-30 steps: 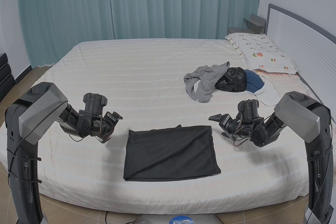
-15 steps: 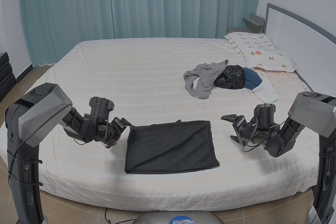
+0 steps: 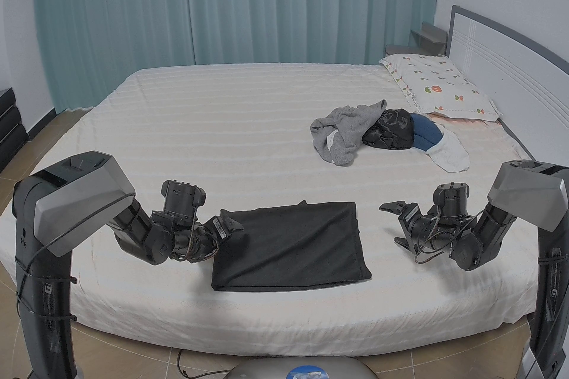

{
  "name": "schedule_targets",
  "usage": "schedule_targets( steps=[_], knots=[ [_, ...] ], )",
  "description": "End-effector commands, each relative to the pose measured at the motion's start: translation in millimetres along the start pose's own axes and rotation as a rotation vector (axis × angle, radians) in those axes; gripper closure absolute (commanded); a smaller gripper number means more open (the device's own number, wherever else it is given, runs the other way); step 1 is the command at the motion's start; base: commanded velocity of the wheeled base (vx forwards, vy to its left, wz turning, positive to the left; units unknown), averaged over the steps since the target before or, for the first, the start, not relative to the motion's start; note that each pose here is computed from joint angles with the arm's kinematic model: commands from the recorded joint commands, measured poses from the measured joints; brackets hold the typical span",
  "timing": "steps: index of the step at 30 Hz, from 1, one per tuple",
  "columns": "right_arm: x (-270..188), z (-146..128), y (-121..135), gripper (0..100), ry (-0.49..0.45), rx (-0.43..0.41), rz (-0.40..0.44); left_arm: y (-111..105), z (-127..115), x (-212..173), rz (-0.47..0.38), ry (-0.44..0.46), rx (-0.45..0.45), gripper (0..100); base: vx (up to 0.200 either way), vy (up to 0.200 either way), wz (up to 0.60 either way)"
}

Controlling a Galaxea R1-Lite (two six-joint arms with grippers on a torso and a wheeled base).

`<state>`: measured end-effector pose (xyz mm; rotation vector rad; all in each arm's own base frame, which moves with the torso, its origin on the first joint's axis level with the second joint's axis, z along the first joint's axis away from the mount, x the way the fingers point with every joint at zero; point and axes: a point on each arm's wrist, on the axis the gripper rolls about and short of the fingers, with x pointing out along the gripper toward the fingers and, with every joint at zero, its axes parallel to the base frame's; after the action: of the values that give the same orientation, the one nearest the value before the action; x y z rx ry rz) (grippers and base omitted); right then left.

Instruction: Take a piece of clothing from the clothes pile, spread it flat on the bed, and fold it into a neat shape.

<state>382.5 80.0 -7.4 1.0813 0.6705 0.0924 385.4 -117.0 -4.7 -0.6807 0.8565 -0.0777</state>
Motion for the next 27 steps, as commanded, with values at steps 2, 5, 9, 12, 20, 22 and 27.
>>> schedule_targets(
  steps=[2, 5, 9, 12, 20, 22, 27],
  knots=[
    [0.4, -0.9, -1.8, 0, 0.005, 0.003, -0.004, 8.7, -10.8, 0.4, -0.005, 0.003, 0.036, 0, 0.000, 0.000, 0.00],
    [0.4, -0.8, -1.7, 0, 0.004, 0.003, -0.003, 8.8, -12.3, 1.8, -0.015, -0.004, 0.041, 0, 0.000, 0.000, 0.00],
    [0.7, -1.2, -1.1, 0, 0.006, 0.002, -0.001, 8.2, -12.2, 4.1, -0.020, -0.007, 0.043, 0, 0.000, 0.000, 0.00],
    [0.7, -1.2, -1.2, 0, 0.007, 0.002, -0.002, 8.1, -11.9, 5.5, -0.021, -0.008, 0.042, 0, 0.000, 0.000, 0.00],
    [1.2, -1.2, -1.4, 0, 0.005, 0.002, -0.003, 4.1, -9.7, 15.1, -0.044, -0.034, 0.047, 0, 0.000, 0.000, 0.00],
    [1.2, -1.2, -1.4, 0, 0.007, 0.002, -0.002, 2.1, -11.6, 17.8, -0.046, -0.034, 0.052, 0, 0.000, 0.000, 0.00],
    [1.3, -1.0, -1.0, 0, 0.006, 0.002, -0.001, 1.7, -10.6, 20.3, -0.044, -0.040, 0.052, 0, 0.000, 0.000, 0.00]
  ],
)
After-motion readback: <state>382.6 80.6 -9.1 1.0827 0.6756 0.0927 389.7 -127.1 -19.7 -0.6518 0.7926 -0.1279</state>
